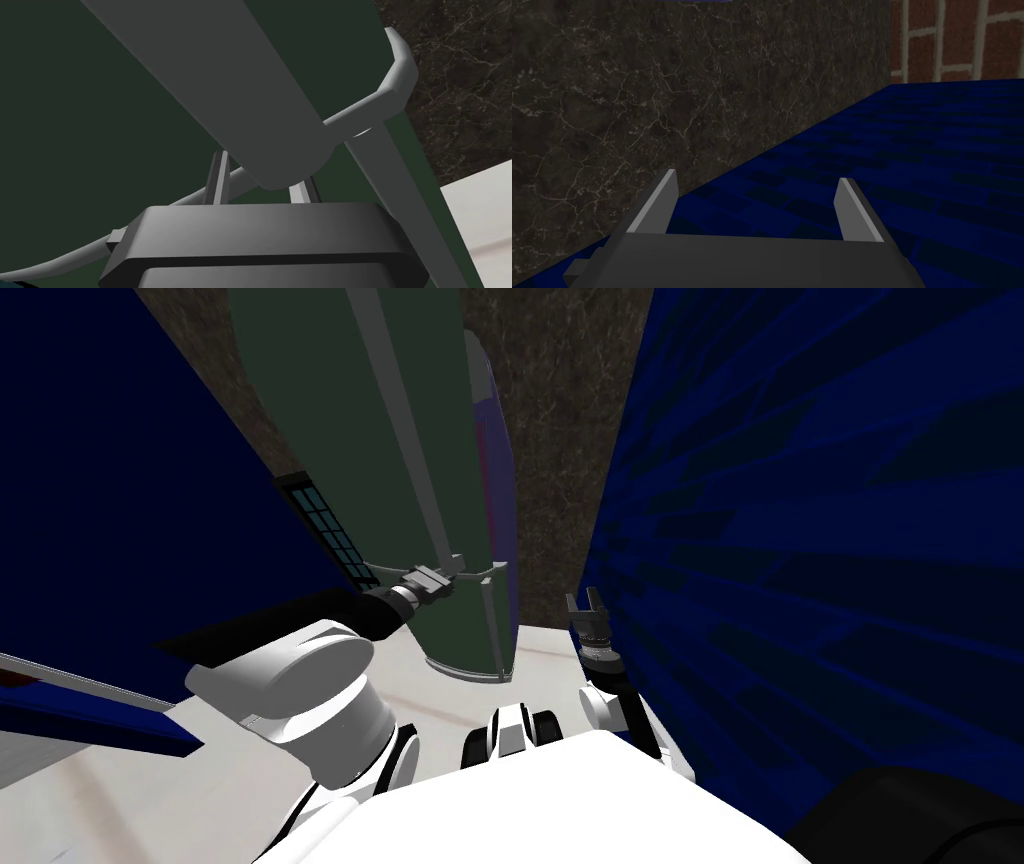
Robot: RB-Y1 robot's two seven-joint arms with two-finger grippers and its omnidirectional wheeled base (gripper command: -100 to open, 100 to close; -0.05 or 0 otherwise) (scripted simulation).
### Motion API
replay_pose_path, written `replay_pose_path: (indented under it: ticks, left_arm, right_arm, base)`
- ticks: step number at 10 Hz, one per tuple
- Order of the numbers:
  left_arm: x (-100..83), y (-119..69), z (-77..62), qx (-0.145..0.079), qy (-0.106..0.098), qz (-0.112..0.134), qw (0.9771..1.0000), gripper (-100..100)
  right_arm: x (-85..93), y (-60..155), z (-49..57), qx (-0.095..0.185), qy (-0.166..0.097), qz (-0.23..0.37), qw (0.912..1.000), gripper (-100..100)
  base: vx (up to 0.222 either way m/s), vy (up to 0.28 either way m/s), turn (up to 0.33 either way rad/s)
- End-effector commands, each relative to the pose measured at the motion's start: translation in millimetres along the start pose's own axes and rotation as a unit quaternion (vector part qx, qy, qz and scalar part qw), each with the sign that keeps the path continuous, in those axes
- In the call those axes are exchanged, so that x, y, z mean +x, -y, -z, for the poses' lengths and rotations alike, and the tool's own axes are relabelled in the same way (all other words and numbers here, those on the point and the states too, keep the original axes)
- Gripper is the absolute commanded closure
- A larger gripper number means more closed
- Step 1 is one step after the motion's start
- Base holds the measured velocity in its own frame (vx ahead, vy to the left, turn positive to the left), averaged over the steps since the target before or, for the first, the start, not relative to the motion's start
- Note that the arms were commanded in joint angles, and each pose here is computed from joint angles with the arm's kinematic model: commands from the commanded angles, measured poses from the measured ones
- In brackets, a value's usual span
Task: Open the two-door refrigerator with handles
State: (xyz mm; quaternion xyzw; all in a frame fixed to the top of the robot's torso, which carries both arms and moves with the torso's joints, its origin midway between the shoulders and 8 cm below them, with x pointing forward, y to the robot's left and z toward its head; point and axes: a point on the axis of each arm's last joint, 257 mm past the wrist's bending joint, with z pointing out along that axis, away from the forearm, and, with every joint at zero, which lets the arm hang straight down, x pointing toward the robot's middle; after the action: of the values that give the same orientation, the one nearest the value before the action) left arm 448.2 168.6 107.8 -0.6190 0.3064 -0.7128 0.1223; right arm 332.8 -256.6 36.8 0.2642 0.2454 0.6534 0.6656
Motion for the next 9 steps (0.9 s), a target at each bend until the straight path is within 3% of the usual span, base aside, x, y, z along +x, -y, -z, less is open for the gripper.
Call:
replay_pose_path:
  ticks: [1,2,3,5,7,9]
  left_arm:
    - [20.7,-11.3,-0.3,-0.020,-0.029,0.000,0.9994,100]
    - [28.2,-20.0,-0.6,-0.033,-0.039,0.000,0.9987,100]
    - [28.2,-20.0,-0.6,-0.033,-0.039,0.000,0.9987,100]
    - [43.0,-37.4,-0.3,-0.060,-0.059,0.001,0.9965,100]
    - [33.0,-39.3,-2.6,-0.064,-0.047,0.002,0.9969,100]
    - [44.1,-56.7,-1.0,-0.089,-0.062,0.005,0.9941,100]
  right_arm:
    - [0.0,0.0,0.0,0.000,0.000,0.000,1.0000,0]
    - [0.0,0.0,0.0,0.000,0.000,0.000,1.0000,0]
    - [0.0,0.0,0.0,0.000,0.000,0.000,1.0000,0]
    - [0.0,0.0,0.0,0.000,0.000,0.000,1.0000,0]
    - [0.0,0.0,0.0,0.000,0.000,0.000,1.0000,0]
    - [0.0,0.0,0.1,0.000,0.000,0.000,1.0000,0]
  base:
    - [-0.214,0.302,-0.062]
    - [-0.224,0.361,-0.077]
    - [-0.189,0.244,-0.044]
    - [-0.175,0.195,-0.027]
    - [-0.108,0.180,-0.036]
    - [-0.087,0.227,-0.084]
